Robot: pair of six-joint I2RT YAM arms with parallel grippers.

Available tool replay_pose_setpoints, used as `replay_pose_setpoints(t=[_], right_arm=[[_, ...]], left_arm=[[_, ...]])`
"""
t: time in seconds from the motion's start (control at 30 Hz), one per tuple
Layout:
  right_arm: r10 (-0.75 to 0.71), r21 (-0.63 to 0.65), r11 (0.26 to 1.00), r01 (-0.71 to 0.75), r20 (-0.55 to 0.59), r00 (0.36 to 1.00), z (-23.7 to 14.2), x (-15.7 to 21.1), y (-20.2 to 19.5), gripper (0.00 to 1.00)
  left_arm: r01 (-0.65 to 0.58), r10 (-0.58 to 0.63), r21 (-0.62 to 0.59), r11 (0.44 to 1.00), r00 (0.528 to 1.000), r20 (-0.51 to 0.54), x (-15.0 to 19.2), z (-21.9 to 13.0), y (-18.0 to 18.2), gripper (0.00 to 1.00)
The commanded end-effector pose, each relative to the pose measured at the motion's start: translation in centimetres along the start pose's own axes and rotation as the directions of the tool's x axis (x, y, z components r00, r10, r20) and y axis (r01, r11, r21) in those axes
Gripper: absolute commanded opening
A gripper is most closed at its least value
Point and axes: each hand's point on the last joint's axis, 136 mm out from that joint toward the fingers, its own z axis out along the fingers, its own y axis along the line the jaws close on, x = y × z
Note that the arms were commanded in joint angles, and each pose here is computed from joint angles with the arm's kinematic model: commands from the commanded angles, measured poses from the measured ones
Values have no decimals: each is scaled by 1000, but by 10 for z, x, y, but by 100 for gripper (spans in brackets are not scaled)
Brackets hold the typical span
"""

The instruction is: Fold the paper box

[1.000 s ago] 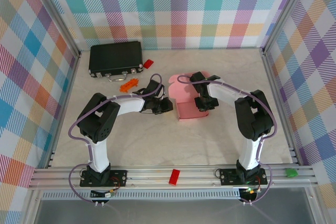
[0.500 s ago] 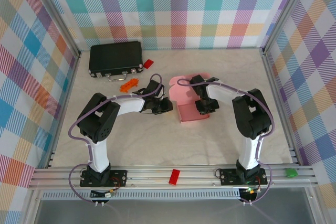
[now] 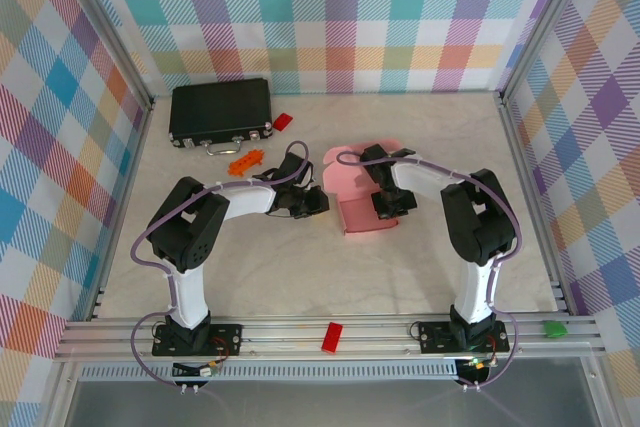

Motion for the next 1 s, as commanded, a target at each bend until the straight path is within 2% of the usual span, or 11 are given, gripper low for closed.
replay_pose_setpoints(t=[0.0, 0.23, 0.33, 0.57, 0.8, 0.97], right_arm=[[28, 39, 999, -26, -44, 999, 13, 6, -2, 14], [69, -61, 996, -67, 41, 997, -12, -9, 7, 24], [84, -82, 994, -78, 74, 994, -23, -17, 6, 33], [132, -97, 988, -120, 121, 984, -34, -29, 0, 39], [203, -124, 975, -185, 154, 967, -36, -41, -7, 39], [205, -98, 977, -191, 160, 966, -29, -47, -9, 35]], left_arm=[[16, -16, -20, 1000, 1000, -12, 6, 6, 6, 18], [11, -12, -24, 1000, 1000, -10, 4, 4, 4, 18], [10, -10, -29, 1000, 1000, -9, 4, 3, 5, 18], [8, -8, -25, 1000, 1000, -9, 4, 3, 4, 18], [5, -5, -25, 1000, 1000, -12, 4, 4, 4, 18], [6, -6, -24, 1000, 1000, -13, 4, 4, 4, 18]])
